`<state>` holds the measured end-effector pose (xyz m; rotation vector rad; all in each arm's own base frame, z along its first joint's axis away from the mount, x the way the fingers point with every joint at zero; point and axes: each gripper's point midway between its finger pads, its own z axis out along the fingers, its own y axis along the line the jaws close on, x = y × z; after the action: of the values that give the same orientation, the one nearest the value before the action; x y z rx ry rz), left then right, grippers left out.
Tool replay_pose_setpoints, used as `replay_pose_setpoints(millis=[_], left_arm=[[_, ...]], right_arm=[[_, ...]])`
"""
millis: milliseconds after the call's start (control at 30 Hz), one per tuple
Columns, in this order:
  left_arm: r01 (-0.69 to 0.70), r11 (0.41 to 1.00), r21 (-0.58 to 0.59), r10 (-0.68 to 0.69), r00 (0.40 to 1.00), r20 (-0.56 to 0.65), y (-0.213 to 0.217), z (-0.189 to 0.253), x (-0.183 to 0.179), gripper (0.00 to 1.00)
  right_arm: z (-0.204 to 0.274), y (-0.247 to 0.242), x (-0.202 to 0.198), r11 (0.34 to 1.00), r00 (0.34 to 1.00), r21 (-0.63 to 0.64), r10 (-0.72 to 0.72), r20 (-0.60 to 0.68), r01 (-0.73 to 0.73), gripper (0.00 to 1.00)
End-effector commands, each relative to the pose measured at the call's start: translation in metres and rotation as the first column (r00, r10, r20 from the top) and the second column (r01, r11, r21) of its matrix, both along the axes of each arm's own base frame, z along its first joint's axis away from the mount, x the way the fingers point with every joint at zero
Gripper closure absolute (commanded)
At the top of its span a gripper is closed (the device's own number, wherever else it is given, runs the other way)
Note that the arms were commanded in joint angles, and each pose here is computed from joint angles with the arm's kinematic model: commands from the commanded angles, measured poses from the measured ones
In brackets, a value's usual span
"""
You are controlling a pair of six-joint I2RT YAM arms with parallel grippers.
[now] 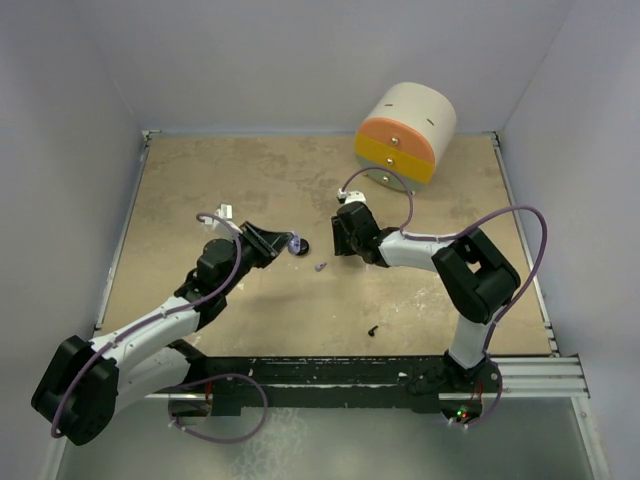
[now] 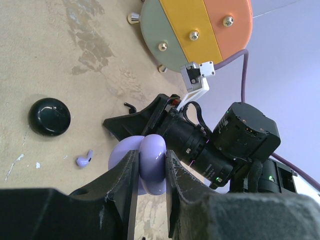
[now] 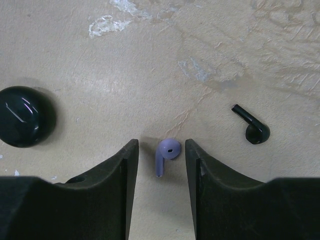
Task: Insert the wireless bluetooth earbuds into the charging case
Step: Pick up the earbud from the center of the board.
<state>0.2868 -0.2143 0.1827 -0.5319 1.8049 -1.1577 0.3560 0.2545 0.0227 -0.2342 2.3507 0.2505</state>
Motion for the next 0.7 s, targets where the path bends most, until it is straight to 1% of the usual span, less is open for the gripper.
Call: replay_pose_setpoints(millis=[0,567,667], left_arm=[[-0.001,0.999,-0.043,0.003,0.999,0.047,0.001,0.016,0.002,1.0],[-0.004,0.999,-0.044,0.007,0.999,0.049,0.003,0.018,0.001,1.0],[-0.004,0.999,-0.043,0.006,0.999,0.051,0.004,0.018,0.001,1.0]], right_arm=[[-0.016,-0.005,-0.011,0.999,0.998,-0.037,-0.008,-0.063,0.005,0.56],[-0.023,-0.002,-0.02,1.0,0.995,-0.009,0.019,-0.101,-0.02,0.6],[-0.024,-0.002,-0.021,1.0,0.994,-0.009,0.02,-0.104,-0.021,0.62]])
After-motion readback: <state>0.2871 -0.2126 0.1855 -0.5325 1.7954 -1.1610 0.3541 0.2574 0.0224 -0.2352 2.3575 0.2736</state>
